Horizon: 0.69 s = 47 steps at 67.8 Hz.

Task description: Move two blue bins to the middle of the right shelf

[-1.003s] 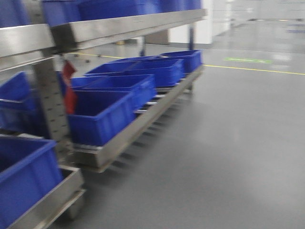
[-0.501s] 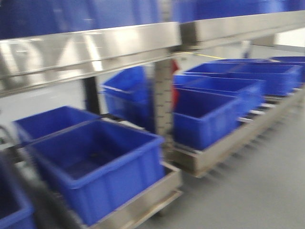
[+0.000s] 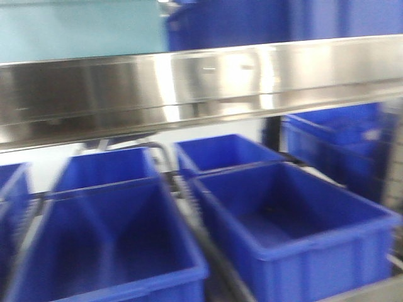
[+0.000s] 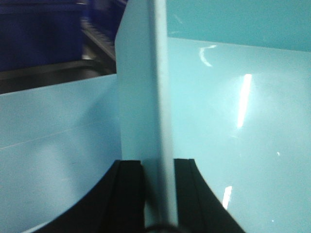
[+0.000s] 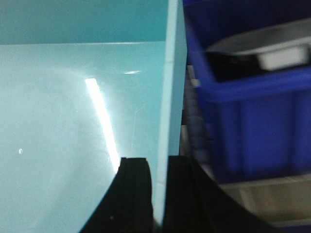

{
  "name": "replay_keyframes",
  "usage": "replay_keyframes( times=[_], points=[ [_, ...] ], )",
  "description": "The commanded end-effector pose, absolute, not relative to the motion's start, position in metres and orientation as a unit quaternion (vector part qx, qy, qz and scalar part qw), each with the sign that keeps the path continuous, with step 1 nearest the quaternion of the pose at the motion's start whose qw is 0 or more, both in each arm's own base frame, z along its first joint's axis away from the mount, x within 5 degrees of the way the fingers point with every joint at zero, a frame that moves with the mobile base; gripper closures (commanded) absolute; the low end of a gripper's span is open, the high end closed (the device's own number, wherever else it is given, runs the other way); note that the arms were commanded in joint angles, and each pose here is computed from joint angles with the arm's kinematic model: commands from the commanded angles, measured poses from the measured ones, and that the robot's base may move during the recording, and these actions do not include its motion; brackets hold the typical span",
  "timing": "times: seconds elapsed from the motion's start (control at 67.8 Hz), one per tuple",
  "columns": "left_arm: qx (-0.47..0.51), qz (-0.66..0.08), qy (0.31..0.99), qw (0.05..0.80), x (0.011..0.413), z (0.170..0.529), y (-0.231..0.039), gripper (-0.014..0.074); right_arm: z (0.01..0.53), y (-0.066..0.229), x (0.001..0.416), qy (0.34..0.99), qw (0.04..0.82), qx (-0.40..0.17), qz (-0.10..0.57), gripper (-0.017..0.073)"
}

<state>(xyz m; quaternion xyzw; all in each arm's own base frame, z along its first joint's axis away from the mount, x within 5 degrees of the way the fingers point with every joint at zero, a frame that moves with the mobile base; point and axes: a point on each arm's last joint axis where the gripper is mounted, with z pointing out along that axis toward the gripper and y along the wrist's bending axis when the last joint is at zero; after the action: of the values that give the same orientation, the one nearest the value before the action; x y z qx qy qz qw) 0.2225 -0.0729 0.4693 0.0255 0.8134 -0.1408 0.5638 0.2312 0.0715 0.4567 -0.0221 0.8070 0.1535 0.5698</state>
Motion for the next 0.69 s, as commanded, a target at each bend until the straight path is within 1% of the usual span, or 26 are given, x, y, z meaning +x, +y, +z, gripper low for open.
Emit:
replay_keyframes(
  times=[0.0, 0.678],
  points=[
    [0.026, -0.142, 0.785, 0.602, 0.2161, 0.4831, -0.0687, 0.0704, 0.4613, 0.0654, 0.2293, 0.798, 0.588, -0.027, 0.131, 0.0724],
    [0.026, -0.142, 0.785, 0.602, 0.2161, 0.4831, -0.0687, 0.0704, 0.4613, 0.0654, 0.2293, 0.798, 0.588, -0.027, 0.131, 0.0724]
  ],
)
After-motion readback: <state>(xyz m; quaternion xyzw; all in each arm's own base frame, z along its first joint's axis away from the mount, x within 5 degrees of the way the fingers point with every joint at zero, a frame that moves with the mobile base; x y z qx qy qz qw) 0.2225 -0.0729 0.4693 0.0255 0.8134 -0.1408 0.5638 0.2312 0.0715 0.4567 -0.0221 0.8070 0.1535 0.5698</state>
